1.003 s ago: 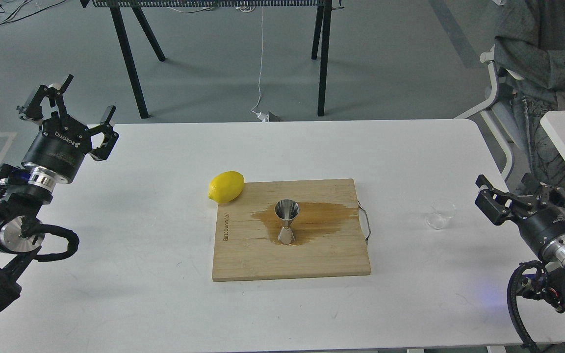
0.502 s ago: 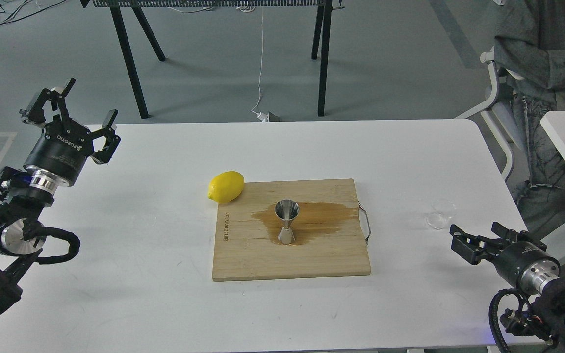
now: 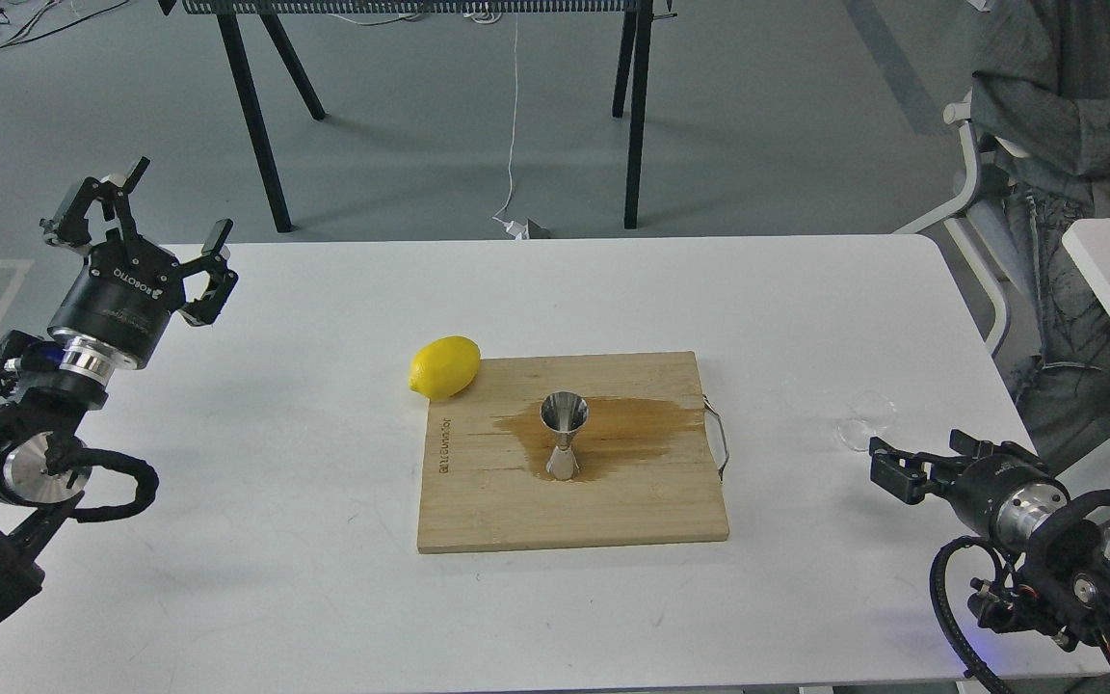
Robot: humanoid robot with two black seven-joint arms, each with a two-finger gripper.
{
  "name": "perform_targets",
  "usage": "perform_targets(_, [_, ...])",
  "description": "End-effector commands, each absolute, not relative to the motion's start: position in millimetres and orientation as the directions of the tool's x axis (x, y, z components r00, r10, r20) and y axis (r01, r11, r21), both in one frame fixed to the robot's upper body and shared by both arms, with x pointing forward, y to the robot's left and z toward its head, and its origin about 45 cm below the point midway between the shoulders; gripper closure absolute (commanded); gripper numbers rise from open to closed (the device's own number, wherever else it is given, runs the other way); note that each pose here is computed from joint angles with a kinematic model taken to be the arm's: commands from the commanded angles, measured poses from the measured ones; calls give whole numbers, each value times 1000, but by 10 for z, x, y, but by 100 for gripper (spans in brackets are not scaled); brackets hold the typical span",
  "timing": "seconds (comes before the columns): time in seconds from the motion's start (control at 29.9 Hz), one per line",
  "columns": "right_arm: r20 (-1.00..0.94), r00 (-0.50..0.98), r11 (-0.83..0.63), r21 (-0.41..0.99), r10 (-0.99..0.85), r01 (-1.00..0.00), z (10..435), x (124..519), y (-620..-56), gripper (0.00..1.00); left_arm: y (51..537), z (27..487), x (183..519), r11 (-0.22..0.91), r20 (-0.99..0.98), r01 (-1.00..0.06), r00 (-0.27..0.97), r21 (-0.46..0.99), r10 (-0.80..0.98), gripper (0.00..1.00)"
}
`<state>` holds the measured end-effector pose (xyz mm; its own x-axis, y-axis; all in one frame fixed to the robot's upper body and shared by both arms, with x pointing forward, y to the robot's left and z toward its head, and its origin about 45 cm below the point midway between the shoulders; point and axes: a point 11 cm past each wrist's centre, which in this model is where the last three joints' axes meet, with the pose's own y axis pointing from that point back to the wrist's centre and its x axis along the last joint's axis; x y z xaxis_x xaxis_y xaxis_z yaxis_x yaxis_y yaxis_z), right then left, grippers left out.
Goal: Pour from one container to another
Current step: 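Lower the right gripper to the small clear glass and grasp it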
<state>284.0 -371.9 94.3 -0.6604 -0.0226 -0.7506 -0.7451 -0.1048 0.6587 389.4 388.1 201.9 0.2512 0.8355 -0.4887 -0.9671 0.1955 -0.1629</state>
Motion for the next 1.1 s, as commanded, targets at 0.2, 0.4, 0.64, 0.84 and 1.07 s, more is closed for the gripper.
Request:
perform_targets(0.2, [-731, -681, -98, 681, -42, -725, 844, 2978, -3678, 2, 3879, 2002, 3886, 196, -490, -968, 249, -159, 836, 8])
perform_targets(0.4, [-736, -674, -88, 677, -62, -731, 862, 3062, -3670, 2, 3878, 2008, 3890, 196, -489, -967, 250, -160, 835, 8])
perform_targets(0.64, [-727, -682, -80, 686, -76, -723, 792, 3095, -3624, 3, 3884, 2009, 3891, 194, -489, -968, 249, -161, 836, 8])
perform_targets(0.84, [-724, -684, -77, 689, -88, -720, 754, 3166, -3562, 5, 3886, 2002, 3886, 194, -489, -968, 248, -159, 836, 8])
perform_targets(1.07, [-715, -690, -79, 699, -113, -711, 715, 3243, -3498, 10, 3938, 1956, 3867, 181, -487, -973, 229, -145, 843, 8])
